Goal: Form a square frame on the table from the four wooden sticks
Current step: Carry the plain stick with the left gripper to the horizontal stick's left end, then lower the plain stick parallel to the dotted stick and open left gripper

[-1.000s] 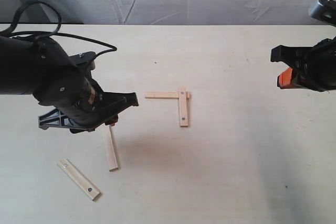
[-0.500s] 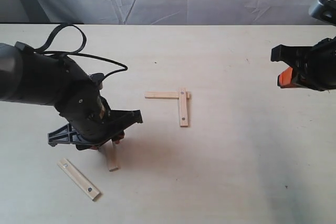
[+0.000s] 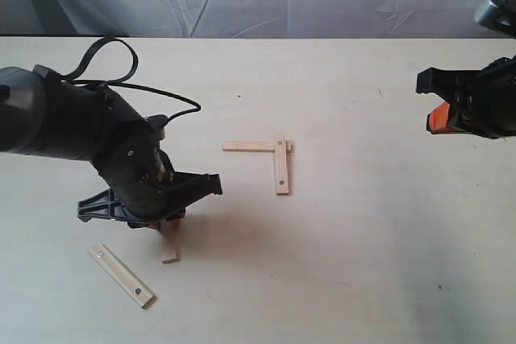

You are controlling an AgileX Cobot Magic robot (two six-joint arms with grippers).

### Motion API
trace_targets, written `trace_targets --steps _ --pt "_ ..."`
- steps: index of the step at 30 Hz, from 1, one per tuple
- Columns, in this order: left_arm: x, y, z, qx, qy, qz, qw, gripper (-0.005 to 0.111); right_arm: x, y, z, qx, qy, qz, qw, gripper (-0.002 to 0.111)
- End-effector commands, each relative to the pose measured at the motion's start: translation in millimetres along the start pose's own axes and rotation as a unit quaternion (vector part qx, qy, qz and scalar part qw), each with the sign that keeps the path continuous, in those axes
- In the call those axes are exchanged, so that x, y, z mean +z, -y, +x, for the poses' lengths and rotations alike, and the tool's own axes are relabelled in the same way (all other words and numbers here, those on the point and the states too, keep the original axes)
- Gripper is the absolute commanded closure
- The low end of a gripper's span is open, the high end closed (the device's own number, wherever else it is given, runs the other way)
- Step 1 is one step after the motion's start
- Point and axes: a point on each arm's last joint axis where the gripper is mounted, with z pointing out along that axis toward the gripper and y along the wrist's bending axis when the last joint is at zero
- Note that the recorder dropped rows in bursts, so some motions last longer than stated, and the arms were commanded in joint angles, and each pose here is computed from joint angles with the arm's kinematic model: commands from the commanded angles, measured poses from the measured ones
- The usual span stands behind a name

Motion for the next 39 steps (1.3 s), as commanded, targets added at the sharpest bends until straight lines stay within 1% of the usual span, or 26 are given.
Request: trace_targets --steps 1,2,4,6,10,13,19,22,25,31,39 --pt "-27 18.7 -14 0.049 0.031 0.044 0.997 0.107 -1 1 1 0.002 0.004 0.001 1.000 0.108" --pt "-38 27.1 -23 0.066 0.050 0.063 0.995 0.107 -1 1 1 0.002 0.004 0.001 1.000 0.108" --pt "-57 41.9 -38 0.098 0.078 0.084 0.989 0.107 -1 1 1 0.004 -0.001 0.000 1.000 0.108" --pt "-65 55.9 -51 0.120 0.095 0.093 0.984 0.107 -1 1 2 0.013 -0.004 -0.001 1.000 0.108" --pt "-56 69.2 -61 0.158 0.083 0.076 0.981 0.107 -1 -1 3 0.020 -0.008 -0.007 1.000 0.108" --pt "-46 75.8 -66 0.161 0.074 0.069 0.982 0.107 -1 -1 2 0.024 -0.007 -0.010 1.000 0.108" --pt "-21 78.0 -64 0.163 0.049 0.053 0.984 0.107 -1 -2 2 0.031 -0.005 -0.015 0.999 0.108" --pt "-11 80.3 -64 0.160 0.047 0.058 0.984 0.107 -1 -2 2 0.032 -0.006 -0.016 0.999 0.108" --pt "-7 81.9 -64 0.161 0.051 0.062 0.984 0.107 -1 -2 2 0.032 -0.007 -0.016 0.999 0.108" --pt "5 81.8 -62 0.166 0.039 0.057 0.984 0.107 -1 -2 2 0.032 -0.007 -0.016 0.999 0.108" --pt "4 83.2 -62 0.162 0.043 0.064 0.984 0.106 -1 -2 2 0.032 -0.007 -0.017 0.999 0.108"
